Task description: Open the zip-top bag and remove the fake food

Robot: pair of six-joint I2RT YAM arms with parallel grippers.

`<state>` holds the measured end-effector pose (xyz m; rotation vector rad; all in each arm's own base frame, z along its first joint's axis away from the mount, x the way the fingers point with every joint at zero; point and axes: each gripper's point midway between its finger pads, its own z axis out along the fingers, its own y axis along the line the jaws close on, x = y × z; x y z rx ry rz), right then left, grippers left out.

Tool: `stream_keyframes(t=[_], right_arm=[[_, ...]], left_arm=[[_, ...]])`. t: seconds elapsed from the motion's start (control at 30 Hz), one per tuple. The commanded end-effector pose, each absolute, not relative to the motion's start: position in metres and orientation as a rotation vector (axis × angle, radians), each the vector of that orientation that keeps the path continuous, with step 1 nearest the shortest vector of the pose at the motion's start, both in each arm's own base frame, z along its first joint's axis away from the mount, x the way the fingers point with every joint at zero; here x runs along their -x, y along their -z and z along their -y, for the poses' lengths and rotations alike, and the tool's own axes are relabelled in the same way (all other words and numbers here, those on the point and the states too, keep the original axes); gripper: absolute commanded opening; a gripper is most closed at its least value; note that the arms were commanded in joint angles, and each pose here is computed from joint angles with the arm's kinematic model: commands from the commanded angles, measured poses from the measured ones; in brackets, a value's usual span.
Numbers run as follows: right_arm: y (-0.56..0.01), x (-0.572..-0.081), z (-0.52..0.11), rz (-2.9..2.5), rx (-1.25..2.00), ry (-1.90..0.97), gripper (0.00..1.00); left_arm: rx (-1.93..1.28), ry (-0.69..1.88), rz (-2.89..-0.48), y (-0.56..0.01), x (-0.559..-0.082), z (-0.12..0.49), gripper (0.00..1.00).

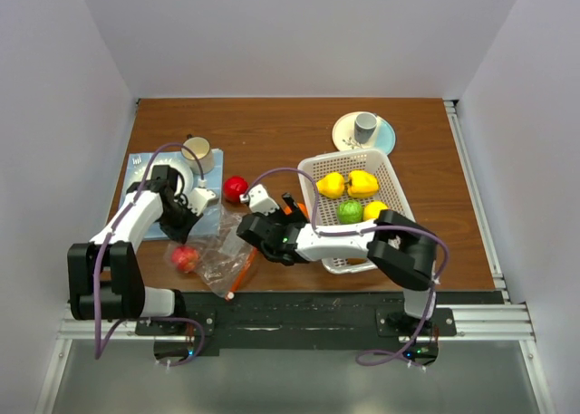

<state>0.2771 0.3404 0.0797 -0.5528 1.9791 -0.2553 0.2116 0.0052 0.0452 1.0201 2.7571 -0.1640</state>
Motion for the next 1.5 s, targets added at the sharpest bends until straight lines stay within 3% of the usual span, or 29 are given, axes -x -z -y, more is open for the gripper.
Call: stream_keyframes(t=[0.0,0.4,0.5,0.7,0.87,1.03,1.17,1.27,1.3,1.37,1.47], right_arm=[[-0.067,-0.291,-0.327,-1.966,0.55,0.439,0.99],[-0.045,-0.309,-0.299,-2.005,0.532,0.542,0.97],[-0.042,-0.306,-0.307,-2.042,0.539,0.479,0.88],[-0.064,-0.305,-0.329,-2.052,0.528,0.299,0.51],[-0.136,-0.316,-0.339,-1.955,0.476,0.218,0.43],[-0.188,-0.337,-0.292,-1.923,0.315,0.197,0.45],[-0.177,-0.358,-0.227,-1.98,0.16,0.246,0.46],[-0.162,-0.36,-0.199,-2.019,0.1,0.25,0.65],[-0.155,-0.359,-0.193,-2.034,0.093,0.255,0.82],[-0.147,-0.36,-0.189,-2.056,0.091,0.267,0.95],[-0.157,-0.363,-0.196,-2.048,0.07,0.215,0.99]], left_arm=[[-1.031,0.158,-2.714,-0.049,-0.221,-0.006,0.0],[-1.029,0.184,-2.701,-0.049,-0.224,-0.002,0.0],[-1.027,0.189,-2.698,-0.05,-0.225,-0.001,0.0],[-1.026,0.182,-2.692,-0.053,-0.227,-0.002,0.0],[-1.016,0.199,-2.698,-0.051,-0.229,0.0,0.0],[-1.007,0.213,-2.693,-0.053,-0.232,0.002,0.0],[-1.001,0.241,-2.674,-0.061,-0.236,0.006,0.0],[-0.985,0.315,-2.642,-0.08,-0.243,0.017,0.0],[-0.972,0.319,-2.602,-0.096,-0.255,0.02,0.0],[-0.97,0.401,-2.549,-0.124,-0.261,0.032,0.0],[-0.969,0.449,-2.527,-0.138,-0.261,0.039,0.0]])
